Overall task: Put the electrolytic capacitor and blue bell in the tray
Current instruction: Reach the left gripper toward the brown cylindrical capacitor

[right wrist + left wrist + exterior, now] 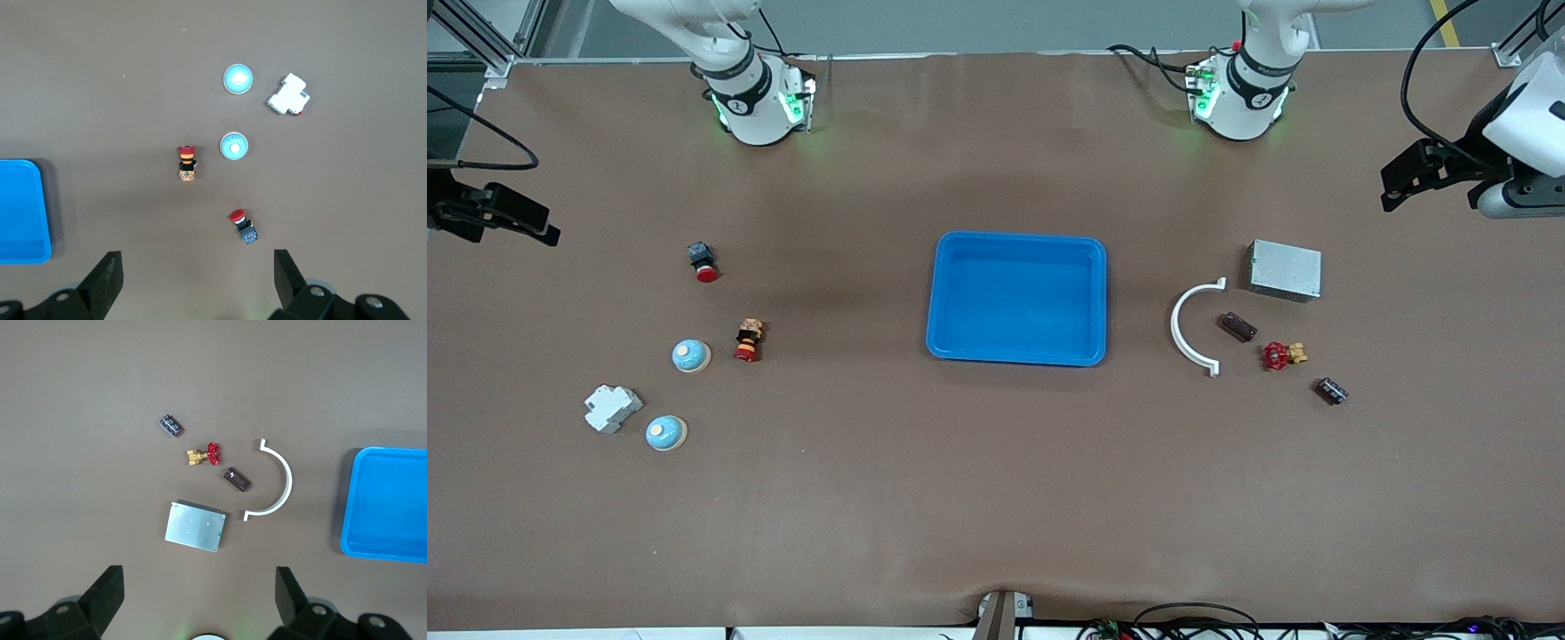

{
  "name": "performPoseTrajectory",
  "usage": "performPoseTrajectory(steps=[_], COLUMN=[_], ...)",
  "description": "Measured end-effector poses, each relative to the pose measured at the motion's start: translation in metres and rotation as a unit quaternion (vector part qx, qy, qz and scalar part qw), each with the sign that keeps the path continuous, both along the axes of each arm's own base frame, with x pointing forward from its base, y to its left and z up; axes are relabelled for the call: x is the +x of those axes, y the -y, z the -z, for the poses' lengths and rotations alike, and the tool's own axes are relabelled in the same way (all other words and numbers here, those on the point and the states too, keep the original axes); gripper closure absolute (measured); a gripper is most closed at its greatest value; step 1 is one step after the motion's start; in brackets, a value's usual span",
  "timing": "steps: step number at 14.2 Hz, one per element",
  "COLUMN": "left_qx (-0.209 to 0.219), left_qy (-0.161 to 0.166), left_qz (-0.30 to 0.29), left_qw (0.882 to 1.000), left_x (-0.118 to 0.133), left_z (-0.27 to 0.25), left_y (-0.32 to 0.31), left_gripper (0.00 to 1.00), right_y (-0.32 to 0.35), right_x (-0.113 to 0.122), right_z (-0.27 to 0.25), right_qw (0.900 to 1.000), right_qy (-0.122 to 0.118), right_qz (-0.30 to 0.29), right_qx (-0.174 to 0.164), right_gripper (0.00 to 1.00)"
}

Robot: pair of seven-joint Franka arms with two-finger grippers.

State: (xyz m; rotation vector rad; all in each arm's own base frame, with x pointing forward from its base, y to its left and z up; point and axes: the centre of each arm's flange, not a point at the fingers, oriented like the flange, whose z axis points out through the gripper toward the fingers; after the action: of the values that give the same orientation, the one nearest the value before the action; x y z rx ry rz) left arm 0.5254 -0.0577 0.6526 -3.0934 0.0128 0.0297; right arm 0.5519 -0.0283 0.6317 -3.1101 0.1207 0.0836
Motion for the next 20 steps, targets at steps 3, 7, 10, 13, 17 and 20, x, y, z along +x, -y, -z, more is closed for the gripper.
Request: performPoseTrajectory(steps=[3, 7, 10, 13, 17, 20], left_qx=[0.0, 0.0, -0.001, -0.003, -0.002, -0.001], left_qy=[0.0, -0.008, -0.022, -0.024, -0.028, -0.031], left_qz=[0.0, 0.001, 0.002, 0.005, 0.0, -0.033], left_qw=[1.0, 1.0, 1.0, 1.0, 1.0, 0.999], left_x=[0.0, 0.005, 0.018, 0.031, 0.035, 0.036], left_z=[0.0, 0.009, 0.03, 0.057, 0.093, 0.121], left_y=[0.0, 0.001, 0.001, 0.004, 0.004, -0.006], left_gripper=[0.0, 0.0, 0.0, 0.0, 0.0, 0.0], right_y=[0.0, 0.0, 0.0, 0.0, 0.0, 0.0], right_x=[0.0, 0.0, 0.0, 0.0, 0.0, 0.0], right_z=[0.0, 0.0, 0.0, 0.0, 0.0, 0.0], right_qw=[1.0, 1.0, 1.0, 1.0, 1.0, 1.0], right_qy=[0.0, 0.0, 0.0, 0.0, 0.001, 0.002], right_qz=[0.0, 0.0, 0.0, 0.0, 0.0, 0.0], right_qx=[0.0, 0.0, 0.0, 0.0, 0.0, 0.0], right_gripper=[0.0, 0.0, 0.0, 0.0, 0.0, 0.0])
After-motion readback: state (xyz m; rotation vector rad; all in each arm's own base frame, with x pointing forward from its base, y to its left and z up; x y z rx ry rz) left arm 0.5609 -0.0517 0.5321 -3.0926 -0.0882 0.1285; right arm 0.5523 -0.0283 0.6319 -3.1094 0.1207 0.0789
